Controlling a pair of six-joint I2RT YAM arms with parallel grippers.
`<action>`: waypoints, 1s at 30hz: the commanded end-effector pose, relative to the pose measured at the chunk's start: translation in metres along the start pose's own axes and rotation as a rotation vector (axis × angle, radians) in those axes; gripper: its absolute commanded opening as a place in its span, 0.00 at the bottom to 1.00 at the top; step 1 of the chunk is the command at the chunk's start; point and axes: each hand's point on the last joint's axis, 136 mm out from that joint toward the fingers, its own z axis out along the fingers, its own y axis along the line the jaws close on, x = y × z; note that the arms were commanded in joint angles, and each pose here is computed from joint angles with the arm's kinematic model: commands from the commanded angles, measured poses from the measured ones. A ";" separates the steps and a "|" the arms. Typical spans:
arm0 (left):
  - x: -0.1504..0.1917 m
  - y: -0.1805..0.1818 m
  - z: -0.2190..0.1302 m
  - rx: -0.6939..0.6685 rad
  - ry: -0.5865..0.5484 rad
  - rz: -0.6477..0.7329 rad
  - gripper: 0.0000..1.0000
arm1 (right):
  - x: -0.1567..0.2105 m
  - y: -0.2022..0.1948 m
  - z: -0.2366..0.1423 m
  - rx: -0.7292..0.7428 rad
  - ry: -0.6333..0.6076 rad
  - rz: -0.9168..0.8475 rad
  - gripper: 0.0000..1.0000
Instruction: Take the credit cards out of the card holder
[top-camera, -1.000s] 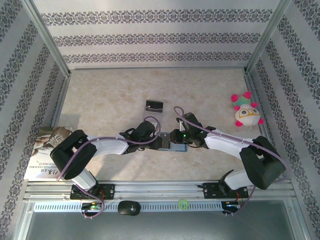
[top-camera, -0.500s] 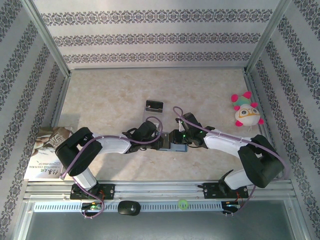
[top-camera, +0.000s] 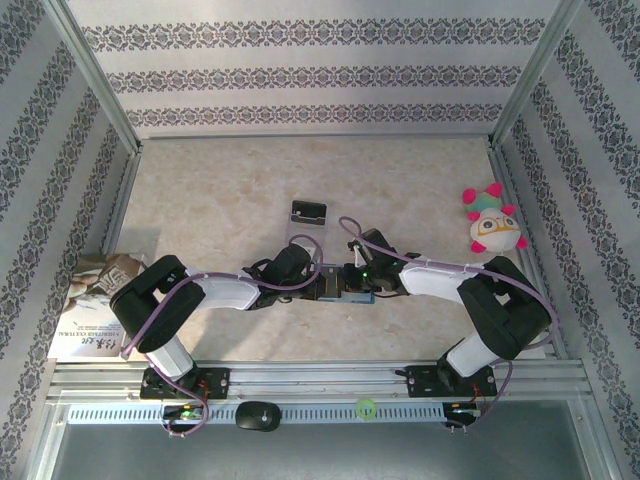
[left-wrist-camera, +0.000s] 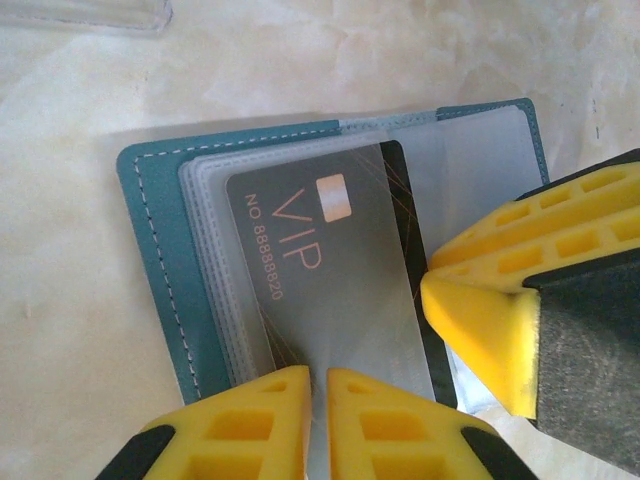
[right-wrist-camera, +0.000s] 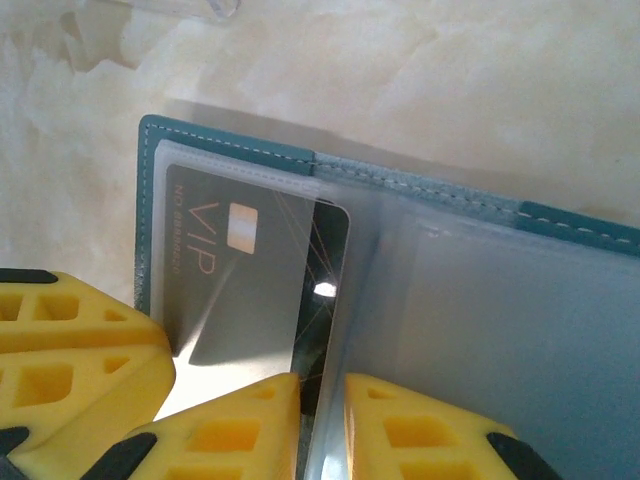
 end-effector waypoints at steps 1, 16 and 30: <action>0.021 0.017 0.003 -0.040 0.066 -0.026 0.14 | -0.011 0.015 0.003 -0.053 -0.018 -0.026 0.20; 0.022 0.028 -0.002 -0.076 0.055 -0.055 0.18 | -0.010 -0.012 -0.005 0.076 -0.051 -0.009 0.03; 0.026 0.034 0.000 -0.087 0.076 -0.073 0.16 | -0.016 0.006 -0.021 0.030 -0.083 -0.111 0.17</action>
